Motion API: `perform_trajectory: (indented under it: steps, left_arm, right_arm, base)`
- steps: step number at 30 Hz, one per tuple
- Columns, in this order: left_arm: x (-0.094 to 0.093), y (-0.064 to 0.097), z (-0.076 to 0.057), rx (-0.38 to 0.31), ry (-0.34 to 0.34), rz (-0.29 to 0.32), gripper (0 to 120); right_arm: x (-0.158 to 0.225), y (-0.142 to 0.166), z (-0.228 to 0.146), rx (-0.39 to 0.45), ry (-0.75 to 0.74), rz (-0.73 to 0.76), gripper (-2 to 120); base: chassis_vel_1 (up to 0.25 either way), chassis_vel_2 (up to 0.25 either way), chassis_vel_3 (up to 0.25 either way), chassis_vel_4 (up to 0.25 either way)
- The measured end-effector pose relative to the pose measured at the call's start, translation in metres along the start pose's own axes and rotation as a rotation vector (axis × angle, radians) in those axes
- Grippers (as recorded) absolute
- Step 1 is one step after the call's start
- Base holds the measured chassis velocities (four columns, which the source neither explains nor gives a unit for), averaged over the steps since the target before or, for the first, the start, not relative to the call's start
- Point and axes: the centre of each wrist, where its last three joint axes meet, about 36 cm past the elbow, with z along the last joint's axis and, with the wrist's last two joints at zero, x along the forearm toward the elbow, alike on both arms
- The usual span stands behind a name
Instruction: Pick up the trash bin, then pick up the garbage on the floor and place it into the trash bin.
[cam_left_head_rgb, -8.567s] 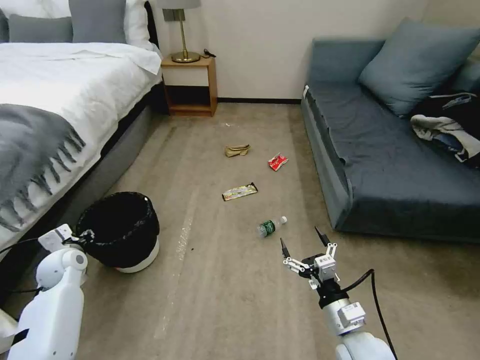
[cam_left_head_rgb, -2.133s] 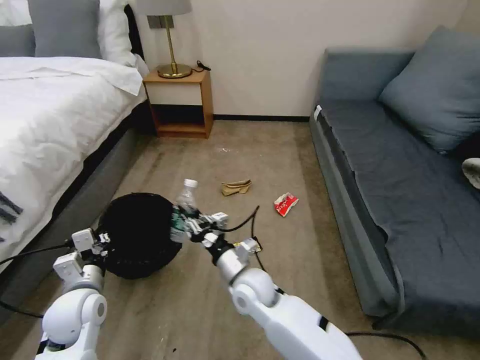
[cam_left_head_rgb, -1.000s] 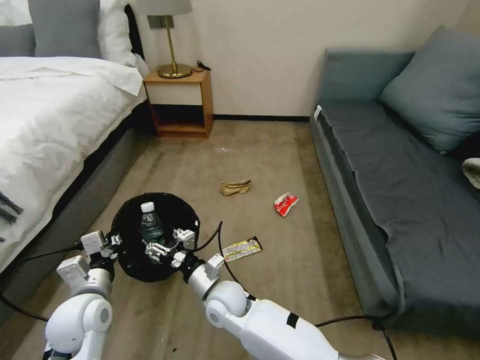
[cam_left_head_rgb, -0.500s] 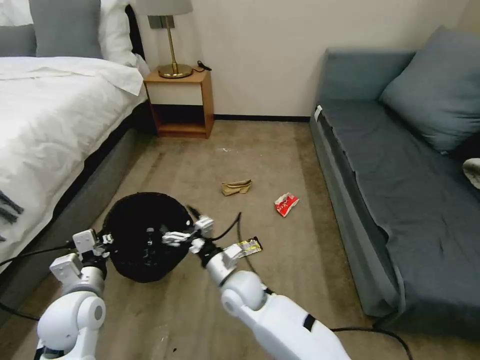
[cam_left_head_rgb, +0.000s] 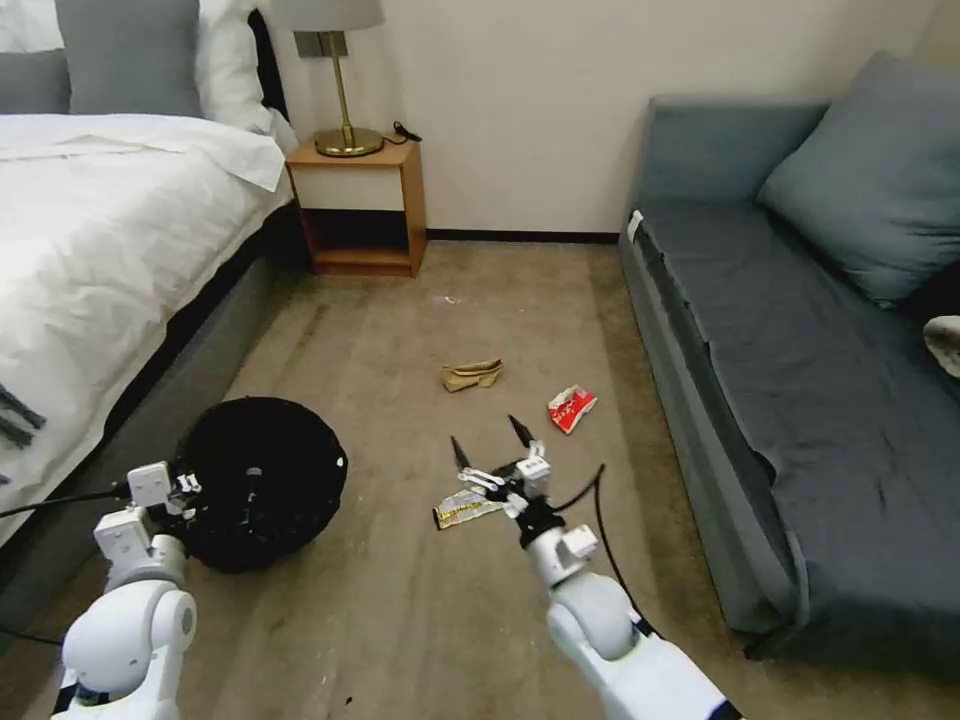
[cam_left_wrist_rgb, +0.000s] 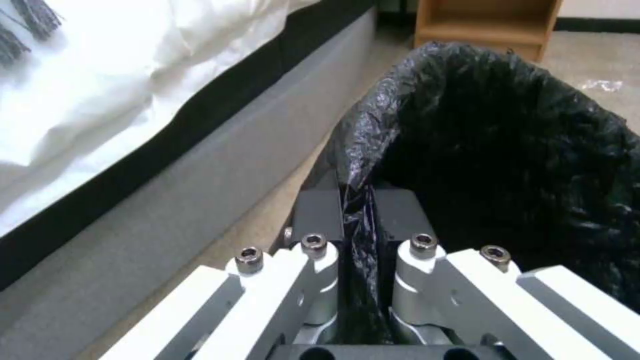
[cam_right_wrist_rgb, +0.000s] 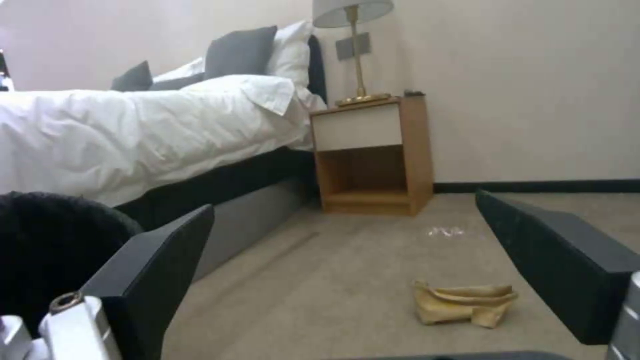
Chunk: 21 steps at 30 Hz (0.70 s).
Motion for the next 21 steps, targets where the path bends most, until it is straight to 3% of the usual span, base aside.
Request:
perform_trajectory:
  steps: [11,21]
  left_arm:
    - [0.003,0.001,-0.007,0.011,-0.015,0.010,7]
    - [0.006,0.001,-0.011,0.020,-0.020,0.023,7]
  right_arm:
    - [-0.003,0.007,0.010,-0.055,0.044,-0.011,100]
    - [-0.005,0.002,0.012,-0.048,0.052,-0.021,100]
  base:
    - [-0.018,0.022,0.015,-0.025]
    - [-0.189,0.174,0.177,-0.187]
